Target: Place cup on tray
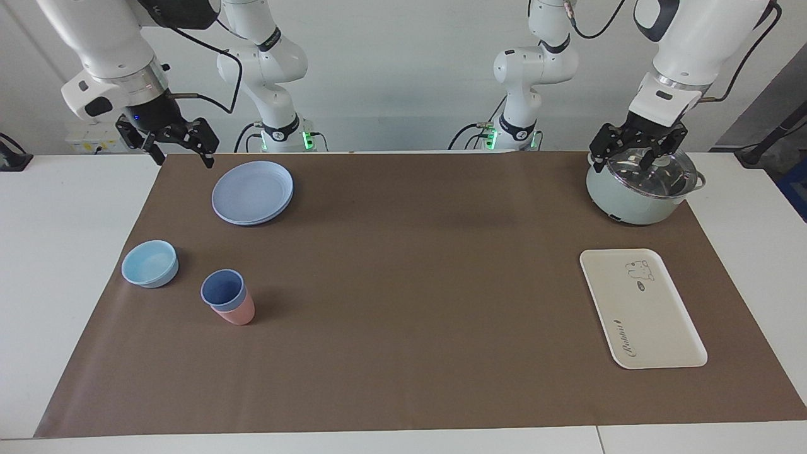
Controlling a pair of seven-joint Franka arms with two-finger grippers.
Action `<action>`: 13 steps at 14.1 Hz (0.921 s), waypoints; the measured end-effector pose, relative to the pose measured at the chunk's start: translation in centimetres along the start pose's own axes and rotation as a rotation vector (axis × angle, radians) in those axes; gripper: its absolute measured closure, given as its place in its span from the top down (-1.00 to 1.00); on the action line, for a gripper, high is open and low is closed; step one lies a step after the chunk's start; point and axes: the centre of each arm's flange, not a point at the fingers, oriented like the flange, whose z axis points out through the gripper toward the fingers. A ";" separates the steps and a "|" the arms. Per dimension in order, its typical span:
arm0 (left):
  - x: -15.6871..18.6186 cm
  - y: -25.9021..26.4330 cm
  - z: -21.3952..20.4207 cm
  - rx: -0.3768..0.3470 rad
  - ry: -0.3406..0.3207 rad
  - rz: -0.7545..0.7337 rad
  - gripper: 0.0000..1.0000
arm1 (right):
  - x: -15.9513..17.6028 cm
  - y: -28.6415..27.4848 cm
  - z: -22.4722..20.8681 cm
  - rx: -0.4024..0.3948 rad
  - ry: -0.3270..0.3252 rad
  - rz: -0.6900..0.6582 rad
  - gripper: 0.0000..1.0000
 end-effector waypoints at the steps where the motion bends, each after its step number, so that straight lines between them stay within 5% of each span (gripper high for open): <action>1: 0.0 0.0 0.0 0.000 0.000 0.000 1.00 | 0.0 0.0 0.0 0.000 0.000 0.000 1.00; 7: -0.2 0.0 0.1 0.001 -0.013 0.000 1.00 | 0.0 0.0 0.1 0.000 -0.002 -0.006 1.00; 13: -0.4 0.1 -0.3 0.001 -0.012 0.008 1.00 | 1.3 3.1 2.2 0.019 0.087 -0.359 1.00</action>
